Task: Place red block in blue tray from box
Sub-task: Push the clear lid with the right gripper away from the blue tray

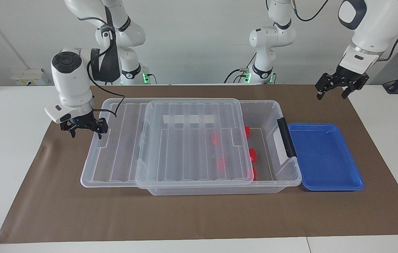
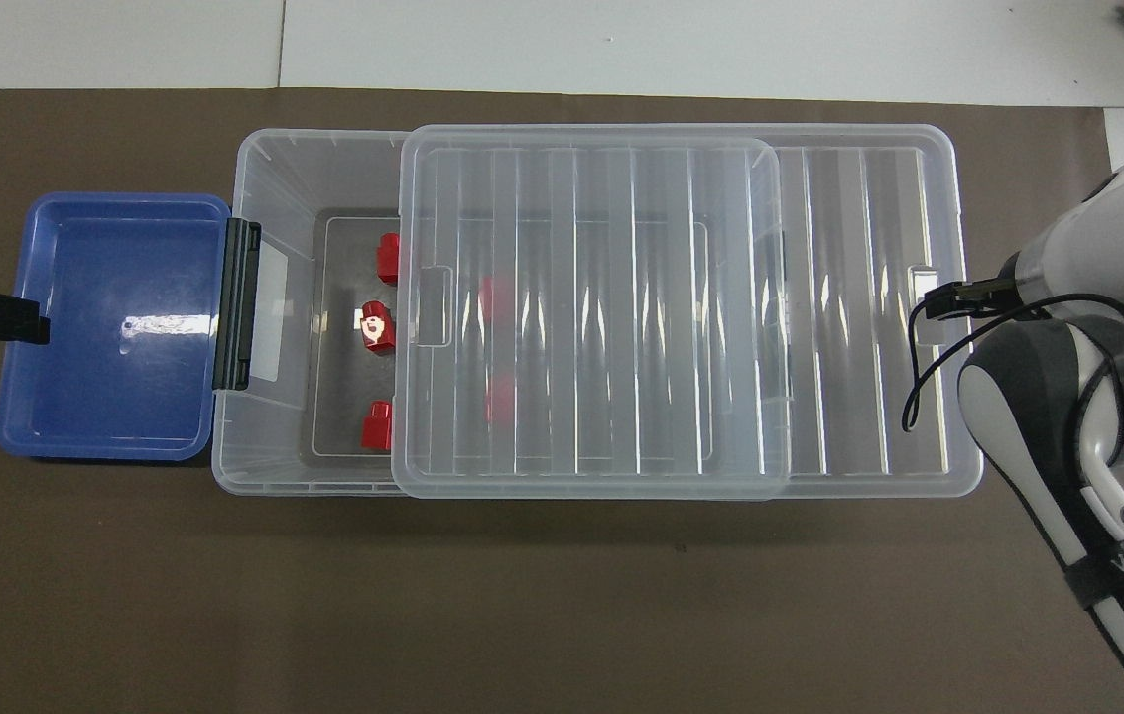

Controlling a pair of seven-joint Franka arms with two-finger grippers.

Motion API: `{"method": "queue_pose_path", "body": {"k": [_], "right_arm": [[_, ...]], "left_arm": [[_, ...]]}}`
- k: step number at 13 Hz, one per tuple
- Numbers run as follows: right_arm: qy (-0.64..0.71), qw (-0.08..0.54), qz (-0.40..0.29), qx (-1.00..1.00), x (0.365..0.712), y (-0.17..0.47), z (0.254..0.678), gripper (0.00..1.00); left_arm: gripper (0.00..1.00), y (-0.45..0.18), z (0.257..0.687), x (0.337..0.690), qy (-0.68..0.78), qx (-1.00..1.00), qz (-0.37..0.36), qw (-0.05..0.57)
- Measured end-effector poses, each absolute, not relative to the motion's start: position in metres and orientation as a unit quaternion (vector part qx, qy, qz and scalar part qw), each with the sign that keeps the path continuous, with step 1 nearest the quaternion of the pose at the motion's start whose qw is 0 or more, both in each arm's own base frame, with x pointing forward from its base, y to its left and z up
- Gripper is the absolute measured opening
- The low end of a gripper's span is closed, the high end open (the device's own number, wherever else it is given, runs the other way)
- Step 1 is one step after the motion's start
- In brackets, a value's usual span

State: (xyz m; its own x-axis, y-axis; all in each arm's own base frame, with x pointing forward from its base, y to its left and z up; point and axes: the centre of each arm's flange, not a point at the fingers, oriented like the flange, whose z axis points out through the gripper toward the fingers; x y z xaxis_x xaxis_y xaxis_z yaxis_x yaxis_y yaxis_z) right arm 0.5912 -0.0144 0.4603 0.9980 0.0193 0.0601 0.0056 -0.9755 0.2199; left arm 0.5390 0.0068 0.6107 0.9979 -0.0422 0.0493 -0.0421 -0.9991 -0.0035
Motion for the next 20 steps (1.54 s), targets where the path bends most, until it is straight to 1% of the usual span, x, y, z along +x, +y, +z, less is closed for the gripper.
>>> {"method": "queue_pose_path", "body": {"k": [7, 17, 20], "right_arm": [[-0.007, 0.112, 0.028, 0.993, 0.589, -0.039, 0.462, 1.00], [-0.015, 0.112, 0.020, 0.993, 0.587, -0.046, 0.462, 1.00], [-0.015, 0.112, 0.027, 0.993, 0.586, -0.045, 0.472, 1.00]], "left_arm": [[1.00, 0.007, 0.611, 0.539, 0.021, -0.999, -0.025, 0.001], [1.00, 0.007, 0.611, 0.539, 0.021, -0.999, -0.025, 0.001], [1.00, 0.007, 0.611, 0.539, 0.021, -0.999, -0.025, 0.001]]}}
